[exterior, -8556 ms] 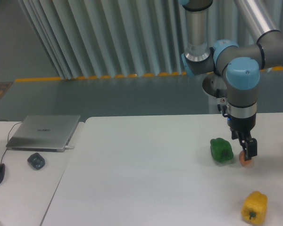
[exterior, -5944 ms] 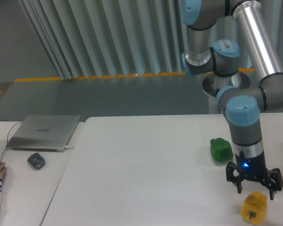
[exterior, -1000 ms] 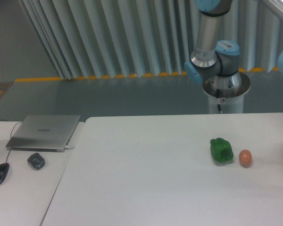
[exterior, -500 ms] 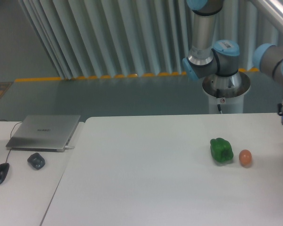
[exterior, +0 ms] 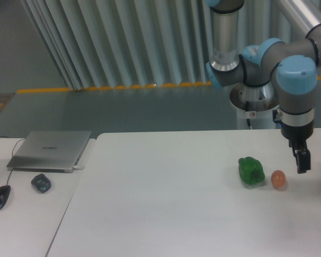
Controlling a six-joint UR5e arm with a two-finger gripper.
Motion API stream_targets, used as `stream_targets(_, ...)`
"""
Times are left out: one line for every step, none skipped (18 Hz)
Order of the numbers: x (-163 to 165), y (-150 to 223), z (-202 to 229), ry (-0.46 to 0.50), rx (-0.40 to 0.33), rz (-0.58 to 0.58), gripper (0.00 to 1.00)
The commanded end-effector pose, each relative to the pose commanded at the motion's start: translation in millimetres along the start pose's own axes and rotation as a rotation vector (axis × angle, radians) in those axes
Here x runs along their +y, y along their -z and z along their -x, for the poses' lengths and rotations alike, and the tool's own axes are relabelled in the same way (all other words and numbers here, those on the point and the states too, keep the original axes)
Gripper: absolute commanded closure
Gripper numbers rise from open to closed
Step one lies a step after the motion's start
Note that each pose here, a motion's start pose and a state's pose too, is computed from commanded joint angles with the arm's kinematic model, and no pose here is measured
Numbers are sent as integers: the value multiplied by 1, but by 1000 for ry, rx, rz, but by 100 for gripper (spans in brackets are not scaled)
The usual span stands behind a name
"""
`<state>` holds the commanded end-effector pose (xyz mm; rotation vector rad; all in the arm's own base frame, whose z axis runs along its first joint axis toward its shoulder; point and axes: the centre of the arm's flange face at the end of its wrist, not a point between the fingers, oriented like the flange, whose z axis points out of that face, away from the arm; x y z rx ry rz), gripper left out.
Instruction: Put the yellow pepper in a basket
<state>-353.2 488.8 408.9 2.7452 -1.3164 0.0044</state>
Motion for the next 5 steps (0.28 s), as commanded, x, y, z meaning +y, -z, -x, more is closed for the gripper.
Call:
stream_targets(-8,0,-1,-5,3,-2,0)
stream_targets(-13,-1,-1,3,4,-5,0)
stream_targets(-16,-3,-1,24,5,-6,0)
stream_targets(-17,-3,-2,47,6,-6,0)
stream_targets(-20,-4,-1,42,7,-8,0)
